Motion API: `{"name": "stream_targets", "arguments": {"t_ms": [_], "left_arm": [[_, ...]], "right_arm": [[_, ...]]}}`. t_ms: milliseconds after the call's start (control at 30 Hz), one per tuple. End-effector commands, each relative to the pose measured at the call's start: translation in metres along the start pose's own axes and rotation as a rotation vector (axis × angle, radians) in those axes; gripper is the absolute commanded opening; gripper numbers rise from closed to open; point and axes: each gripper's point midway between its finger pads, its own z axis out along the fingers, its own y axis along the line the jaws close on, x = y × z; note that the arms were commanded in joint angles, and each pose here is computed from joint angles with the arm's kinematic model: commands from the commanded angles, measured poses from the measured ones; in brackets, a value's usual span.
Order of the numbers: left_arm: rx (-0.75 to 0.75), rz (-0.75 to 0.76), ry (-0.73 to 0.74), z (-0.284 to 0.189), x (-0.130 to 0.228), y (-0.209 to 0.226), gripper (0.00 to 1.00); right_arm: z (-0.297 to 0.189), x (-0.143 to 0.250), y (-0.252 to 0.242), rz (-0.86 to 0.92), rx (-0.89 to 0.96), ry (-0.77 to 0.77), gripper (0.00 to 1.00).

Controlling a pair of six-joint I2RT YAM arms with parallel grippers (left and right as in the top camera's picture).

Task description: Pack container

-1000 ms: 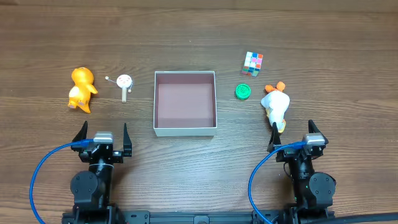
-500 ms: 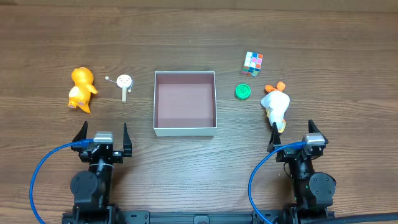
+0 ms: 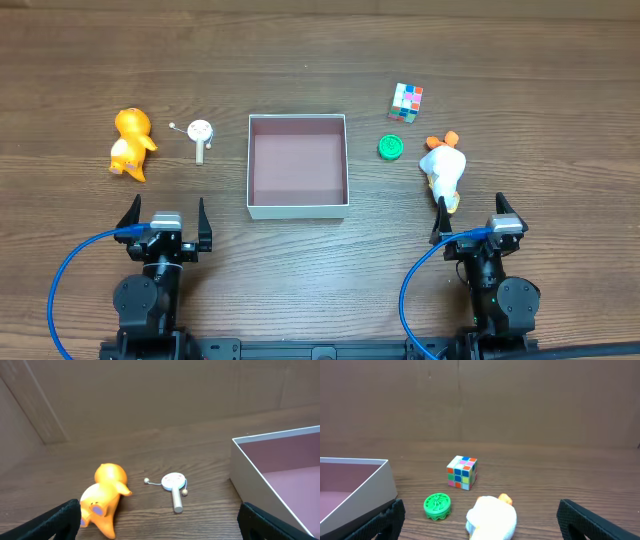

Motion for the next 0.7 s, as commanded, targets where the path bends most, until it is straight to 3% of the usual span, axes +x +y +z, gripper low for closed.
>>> {"name": "stream_targets", "arguments": {"t_ms": [0,133,367,533,600,667], "left_arm": [[0.011,0.017,0.001,0.0,0.001,-0.002,1.0],[0.011,0.017,0.001,0.0,0.001,-0.002,1.0],[0.011,0.017,0.001,0.0,0.001,-0.002,1.0],[0.011,0.016,0.001,0.0,0.001,-0.002,1.0],[0.011,0.017,0.001,0.0,0.001,-0.002,1.0],[0.011,0.017,0.001,0.0,0.001,-0.002,1.0]], "right_arm": [[0.0,-0.001,0.002,0.005,-0.008,-0.014,1.0],[-0.004,-0.032,0.024,-0.009,-0.136,-0.143,1.0],[-0.012,-0.089,0.012,0.073,-0.076,-0.207,1.0],[-0.001,-0.103,0.013,0.134,-0.072,0.146,1.0],[-0.01,-0.12,0.041,0.166,-0.23,0.281,0.99],[-0.015,-0.145,0.056,0.181,-0.327,0.266,1.0]]}}
